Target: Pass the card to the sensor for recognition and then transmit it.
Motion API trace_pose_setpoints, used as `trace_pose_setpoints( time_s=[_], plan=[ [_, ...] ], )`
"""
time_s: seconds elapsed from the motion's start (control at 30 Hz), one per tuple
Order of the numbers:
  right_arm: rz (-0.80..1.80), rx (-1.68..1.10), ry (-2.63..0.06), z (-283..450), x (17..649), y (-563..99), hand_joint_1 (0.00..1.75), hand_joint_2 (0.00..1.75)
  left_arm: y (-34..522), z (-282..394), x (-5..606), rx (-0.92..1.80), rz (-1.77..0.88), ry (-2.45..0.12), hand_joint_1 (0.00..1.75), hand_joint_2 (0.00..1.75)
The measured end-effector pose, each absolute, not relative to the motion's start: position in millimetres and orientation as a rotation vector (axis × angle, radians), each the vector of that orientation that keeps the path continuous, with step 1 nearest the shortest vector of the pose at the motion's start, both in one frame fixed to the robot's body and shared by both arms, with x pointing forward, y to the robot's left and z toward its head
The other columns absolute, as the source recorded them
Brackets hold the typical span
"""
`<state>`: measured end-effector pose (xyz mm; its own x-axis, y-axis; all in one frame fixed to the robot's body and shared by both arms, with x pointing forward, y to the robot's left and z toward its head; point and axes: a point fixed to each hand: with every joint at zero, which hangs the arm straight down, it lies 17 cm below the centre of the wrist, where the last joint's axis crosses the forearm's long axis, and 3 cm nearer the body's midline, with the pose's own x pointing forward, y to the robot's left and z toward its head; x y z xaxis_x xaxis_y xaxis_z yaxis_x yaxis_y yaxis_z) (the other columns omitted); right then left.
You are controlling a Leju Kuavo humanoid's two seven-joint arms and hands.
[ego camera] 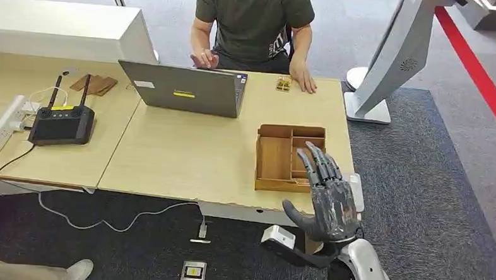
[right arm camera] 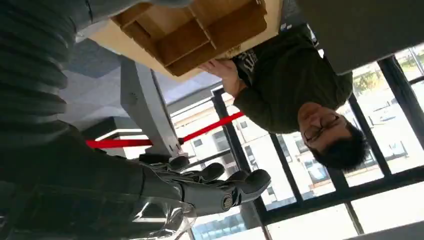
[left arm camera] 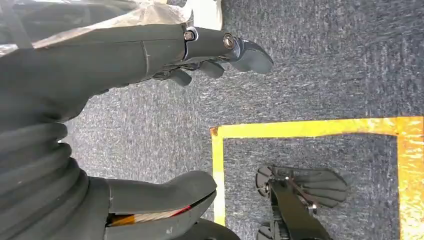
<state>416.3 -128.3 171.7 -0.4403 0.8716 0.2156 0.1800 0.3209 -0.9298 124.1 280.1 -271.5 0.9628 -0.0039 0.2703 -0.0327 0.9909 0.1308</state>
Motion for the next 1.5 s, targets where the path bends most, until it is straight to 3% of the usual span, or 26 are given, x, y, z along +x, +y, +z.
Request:
trace_pose_setpoints(
  time_s=[0.27,0.53,1.1,1.5],
  plan=[
    [1.219,-0.816,-1.606,100.8,424.6,-121.8,0.00,1.75,280.8,-271.9,122.6,0.135,0.019,-0.262,0.00,1.75],
    [1.205,-0.876,-1.453,71.2,443.6,-148.5,0.00,1.75,280.8,-271.8,124.0,0.137,0.007,-0.254,0.00,1.75],
    [1.151,-0.991,-1.307,60.4,475.2,-205.1,0.00,1.75,283.3,-272.3,122.1,0.140,0.013,-0.248,0.00,1.75],
    [1.362,-1.230,-1.305,72.2,488.6,-183.6,0.00,1.75,283.6,-271.3,126.8,0.143,0.002,-0.254,0.00,1.75]
  ],
)
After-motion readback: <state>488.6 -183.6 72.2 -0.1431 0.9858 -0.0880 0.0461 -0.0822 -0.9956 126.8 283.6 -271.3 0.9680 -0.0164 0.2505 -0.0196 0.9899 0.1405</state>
